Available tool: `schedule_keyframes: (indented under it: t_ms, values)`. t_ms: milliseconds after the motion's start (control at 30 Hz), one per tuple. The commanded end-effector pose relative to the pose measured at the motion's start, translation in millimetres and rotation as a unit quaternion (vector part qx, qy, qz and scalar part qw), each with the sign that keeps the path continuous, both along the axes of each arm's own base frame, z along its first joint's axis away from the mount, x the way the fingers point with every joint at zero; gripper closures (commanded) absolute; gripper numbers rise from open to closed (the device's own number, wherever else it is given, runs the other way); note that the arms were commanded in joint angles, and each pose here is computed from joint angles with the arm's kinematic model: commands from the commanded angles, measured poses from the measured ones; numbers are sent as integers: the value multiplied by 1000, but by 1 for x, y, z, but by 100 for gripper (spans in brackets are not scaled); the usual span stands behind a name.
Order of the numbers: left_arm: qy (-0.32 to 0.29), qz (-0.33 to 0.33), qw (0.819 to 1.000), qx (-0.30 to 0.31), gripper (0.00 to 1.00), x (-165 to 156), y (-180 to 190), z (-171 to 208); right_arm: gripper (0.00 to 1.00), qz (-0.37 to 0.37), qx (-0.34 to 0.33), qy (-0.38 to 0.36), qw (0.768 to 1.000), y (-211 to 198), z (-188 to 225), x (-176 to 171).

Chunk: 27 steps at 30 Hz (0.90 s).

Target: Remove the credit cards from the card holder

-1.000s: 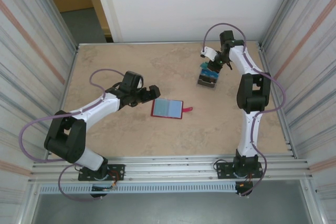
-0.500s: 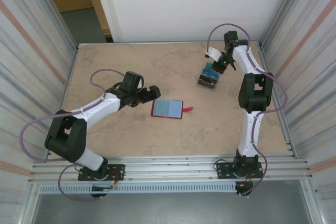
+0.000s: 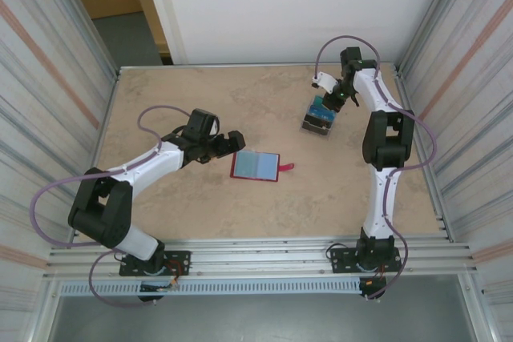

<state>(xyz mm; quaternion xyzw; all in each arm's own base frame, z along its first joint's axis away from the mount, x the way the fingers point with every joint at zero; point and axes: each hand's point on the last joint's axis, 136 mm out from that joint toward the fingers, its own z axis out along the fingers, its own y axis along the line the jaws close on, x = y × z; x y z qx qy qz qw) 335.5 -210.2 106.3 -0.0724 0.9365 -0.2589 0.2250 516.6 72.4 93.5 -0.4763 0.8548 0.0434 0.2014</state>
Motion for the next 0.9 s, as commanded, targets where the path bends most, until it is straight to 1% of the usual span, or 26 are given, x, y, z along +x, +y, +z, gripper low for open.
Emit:
schedule_keyframes:
  t_ms: [0,300,667,767,867]
  values:
    - [-1,3,1000,1,1,3,2,3,100,-9,2,41,999,2,-18,-10]
    - [0,1,1000,1,1,6,0,1,100,21,23,73,997,27,-27,-24]
    - [0,1,1000,1,1,10,1,1,100,51,61,107,991,61,-20,-38]
    - [0,2,1000,1,2,10,1,0,100,39,62,101,992,64,-17,-33]
    - [1,0,1000,-1,1,9,1,0,100,15,38,82,996,58,-16,-21]
